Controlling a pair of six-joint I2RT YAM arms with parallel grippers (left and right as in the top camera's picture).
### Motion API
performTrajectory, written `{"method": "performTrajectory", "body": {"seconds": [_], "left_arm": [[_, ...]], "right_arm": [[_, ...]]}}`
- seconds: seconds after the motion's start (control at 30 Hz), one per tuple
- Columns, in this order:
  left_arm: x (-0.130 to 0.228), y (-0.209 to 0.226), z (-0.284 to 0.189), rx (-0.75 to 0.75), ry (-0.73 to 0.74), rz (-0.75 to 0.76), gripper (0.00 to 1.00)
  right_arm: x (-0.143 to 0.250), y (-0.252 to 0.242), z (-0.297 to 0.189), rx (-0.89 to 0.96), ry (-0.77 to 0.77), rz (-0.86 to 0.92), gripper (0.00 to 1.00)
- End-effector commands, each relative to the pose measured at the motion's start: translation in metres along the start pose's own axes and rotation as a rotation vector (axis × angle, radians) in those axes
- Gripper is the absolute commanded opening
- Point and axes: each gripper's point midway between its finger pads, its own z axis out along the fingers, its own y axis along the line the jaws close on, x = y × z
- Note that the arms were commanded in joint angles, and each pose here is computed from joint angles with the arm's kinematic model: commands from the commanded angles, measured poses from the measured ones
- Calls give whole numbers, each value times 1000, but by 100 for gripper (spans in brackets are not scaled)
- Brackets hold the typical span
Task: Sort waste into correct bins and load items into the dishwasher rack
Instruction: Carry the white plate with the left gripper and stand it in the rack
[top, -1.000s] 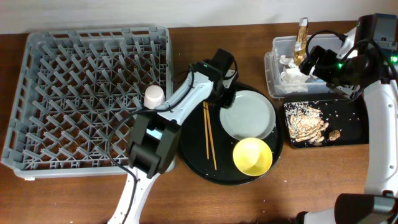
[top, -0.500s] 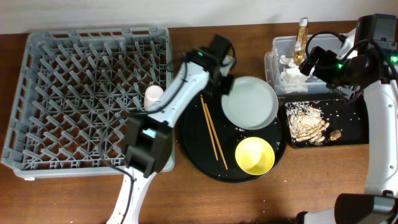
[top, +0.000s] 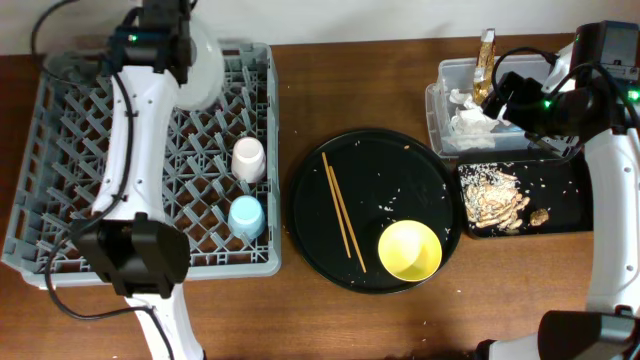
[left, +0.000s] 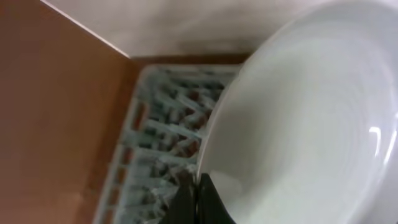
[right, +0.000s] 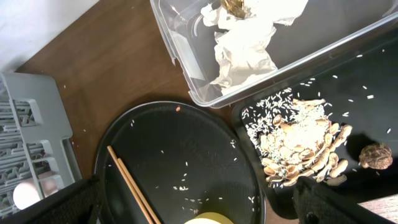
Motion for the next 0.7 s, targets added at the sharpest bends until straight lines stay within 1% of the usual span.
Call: {"method": "performTrajectory", "body": {"seconds": [0.0, 0.1, 0.23, 0.27, 0.3, 0.33, 0.4, 0.47, 0.5, 0.53, 0.6, 0.67], "left_arm": [[1, -3, 39, -85, 12, 98, 1], [-4, -14, 54, -87, -11, 124, 0], [8, -32, 76, -78, 23, 158, 0], [9, -34, 77, -75, 26, 162, 2], [9, -37, 77, -70, 26, 164, 16], [9, -38, 76, -69, 24, 166, 33], [7, -42, 74, -65, 17, 168, 49], [3, -45, 69, -61, 3, 167, 59], [-4, -44, 64, -60, -15, 157, 65], [-14, -42, 57, -60, -42, 137, 69], [-40, -30, 37, -65, -113, 74, 81], [-60, -18, 17, -49, -167, 32, 87]], "right_arm": [[1, -2, 3, 7, 6, 8, 98], [1, -2, 3, 7, 6, 8, 99], [1, -2, 3, 7, 5, 8, 98], [1, -2, 3, 7, 5, 8, 99], [1, -2, 3, 7, 5, 8, 98], [1, -2, 3, 7, 5, 8, 98], [1, -2, 3, 7, 5, 8, 98], [1, -2, 3, 7, 5, 8, 98], [1, -2, 3, 7, 5, 8, 98], [1, -2, 3, 7, 5, 8, 99], [1, -2, 3, 7, 5, 8, 98], [1, -2, 3, 7, 5, 8, 98]]}}
